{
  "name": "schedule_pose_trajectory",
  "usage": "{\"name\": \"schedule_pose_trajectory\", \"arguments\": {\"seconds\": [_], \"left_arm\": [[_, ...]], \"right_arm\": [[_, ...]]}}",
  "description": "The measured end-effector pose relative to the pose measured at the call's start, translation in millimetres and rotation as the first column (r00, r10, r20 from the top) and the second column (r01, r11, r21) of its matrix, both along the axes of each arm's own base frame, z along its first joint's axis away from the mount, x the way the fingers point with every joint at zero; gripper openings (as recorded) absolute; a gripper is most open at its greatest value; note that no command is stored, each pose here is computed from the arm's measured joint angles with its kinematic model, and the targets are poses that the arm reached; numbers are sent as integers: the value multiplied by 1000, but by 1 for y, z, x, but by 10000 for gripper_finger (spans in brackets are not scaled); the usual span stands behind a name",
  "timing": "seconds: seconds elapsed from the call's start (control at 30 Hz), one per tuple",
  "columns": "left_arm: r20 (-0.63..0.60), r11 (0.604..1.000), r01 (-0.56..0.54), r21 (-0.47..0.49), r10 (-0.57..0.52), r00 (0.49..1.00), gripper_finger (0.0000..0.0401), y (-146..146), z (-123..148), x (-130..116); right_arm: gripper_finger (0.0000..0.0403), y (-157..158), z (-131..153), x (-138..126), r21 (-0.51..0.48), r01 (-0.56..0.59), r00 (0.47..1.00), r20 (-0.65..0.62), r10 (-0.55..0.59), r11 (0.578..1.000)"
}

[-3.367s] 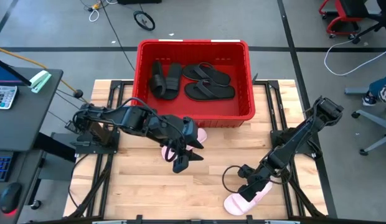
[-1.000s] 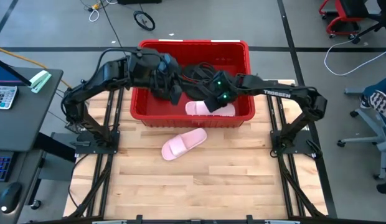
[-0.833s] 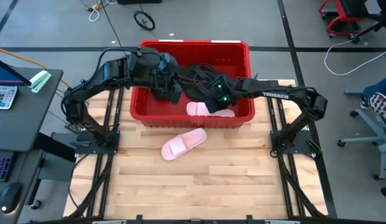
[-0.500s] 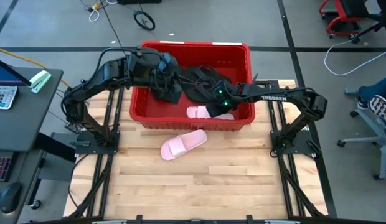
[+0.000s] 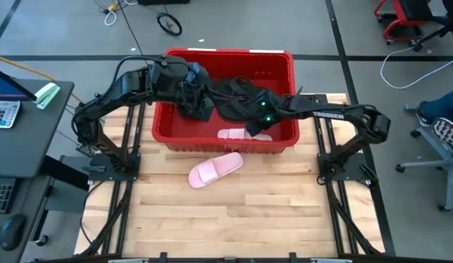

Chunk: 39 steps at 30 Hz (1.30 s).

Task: Pick and place slides into bin
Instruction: Put the pink slide into the red bin

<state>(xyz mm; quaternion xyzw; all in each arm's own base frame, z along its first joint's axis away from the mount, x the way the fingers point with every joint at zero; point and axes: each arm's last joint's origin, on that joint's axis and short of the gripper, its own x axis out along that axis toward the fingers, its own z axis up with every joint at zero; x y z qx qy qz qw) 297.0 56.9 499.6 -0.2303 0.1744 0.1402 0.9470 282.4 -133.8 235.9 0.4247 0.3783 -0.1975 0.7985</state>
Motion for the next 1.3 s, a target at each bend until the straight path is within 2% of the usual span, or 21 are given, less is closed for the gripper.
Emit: {"name": "schedule_pose_trajectory", "arguments": {"seconds": [0.17, 0.3, 0.4, 0.53, 0.7, 0.77, 0.87, 0.93, 1.03, 1.17, 1.3], "left_arm": [[-4, 1000, 0, -2, 0, 1000, 122, 0, 0, 0], [-4, 1000, -2, -10, 2, 1000, 125, -1, -1, 0], [-21, 998, 5, -69, -7, 1000, 128, -4, -3, -1], [-94, 976, 44, -212, -65, 993, 131, -17, -11, -2], [-266, 923, 13, -385, -124, 956, 122, -54, -29, -5], [-363, 894, -84, -441, -92, 927, 119, -73, -38, -7], [-473, 860, -237, -452, -6, 881, 117, -101, -52, -5], [-526, 838, -294, -459, 10, 850, 117, -117, -61, -1], [-530, 817, -344, -462, 57, 846, 116, -143, -71, 6], [-465, 784, -356, -509, 98, 880, 116, -182, -80, 19], [-386, 726, -366, -582, 150, 910, 111, -231, -96, 31]], "right_arm": [[131, 2, 52, -11, -106, -2, 988, 154, 18, 994], [130, 12, 103, -29, -185, 3, 950, 308, 55, 983], [130, 27, 132, -44, -239, -34, 909, 397, 129, 971], [130, 52, 156, -66, -257, -86, 854, 479, 204, 963], [130, 86, 165, -79, -259, -213, 808, 495, 319, 942], [130, 95, 164, -80, -263, -232, 814, 475, 335, 937], [130, 105, 161, -79, -288, -248, 829, 432, 356, 925], [130, 111, 158, -75, -294, -275, 824, 418, 382, 915], [130, 120, 154, -69, -277, -321, 819, 400, 412, 906], [130, 134, 149, -61, -266, -387, 800, 378, 465, 883], [130, 149, 144, -56, -275, -432, 788, 348, 508, 859]]}}
